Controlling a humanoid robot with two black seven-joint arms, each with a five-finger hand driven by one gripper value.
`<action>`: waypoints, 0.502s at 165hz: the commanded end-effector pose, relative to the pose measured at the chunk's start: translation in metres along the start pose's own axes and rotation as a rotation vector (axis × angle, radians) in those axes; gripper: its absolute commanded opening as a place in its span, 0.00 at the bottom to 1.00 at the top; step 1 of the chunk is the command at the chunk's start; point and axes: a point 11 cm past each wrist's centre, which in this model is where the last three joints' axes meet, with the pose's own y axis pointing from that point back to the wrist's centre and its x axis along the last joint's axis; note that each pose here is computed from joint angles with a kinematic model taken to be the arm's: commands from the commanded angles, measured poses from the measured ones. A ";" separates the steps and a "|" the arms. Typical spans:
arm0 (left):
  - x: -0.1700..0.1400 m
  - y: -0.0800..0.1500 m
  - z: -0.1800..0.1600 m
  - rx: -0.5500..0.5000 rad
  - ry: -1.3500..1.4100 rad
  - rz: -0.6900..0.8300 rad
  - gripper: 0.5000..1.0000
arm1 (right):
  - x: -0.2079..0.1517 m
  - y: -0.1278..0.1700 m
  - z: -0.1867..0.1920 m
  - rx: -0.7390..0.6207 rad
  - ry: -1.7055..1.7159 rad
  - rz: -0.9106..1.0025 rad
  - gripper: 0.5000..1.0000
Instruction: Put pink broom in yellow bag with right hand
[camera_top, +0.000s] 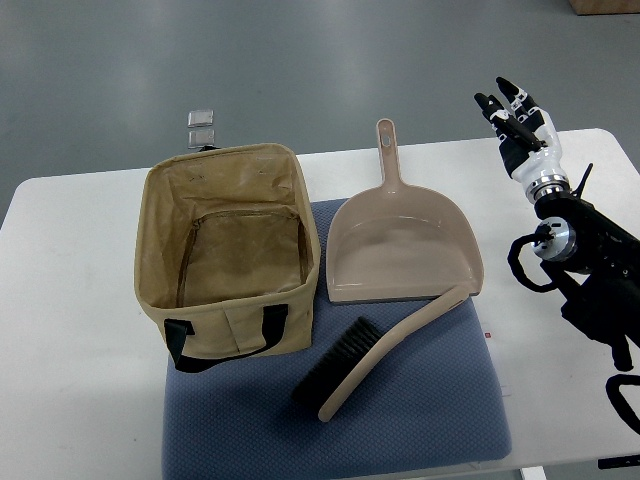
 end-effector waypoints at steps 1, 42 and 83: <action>0.000 0.000 0.000 0.000 -0.002 -0.001 1.00 | 0.001 0.000 0.000 0.000 0.001 0.000 0.86; -0.001 0.000 -0.001 0.004 0.000 -0.002 1.00 | 0.000 0.000 -0.001 0.000 0.002 -0.002 0.86; -0.001 0.000 0.000 0.003 0.000 -0.002 1.00 | 0.001 0.001 0.001 -0.005 0.005 0.000 0.86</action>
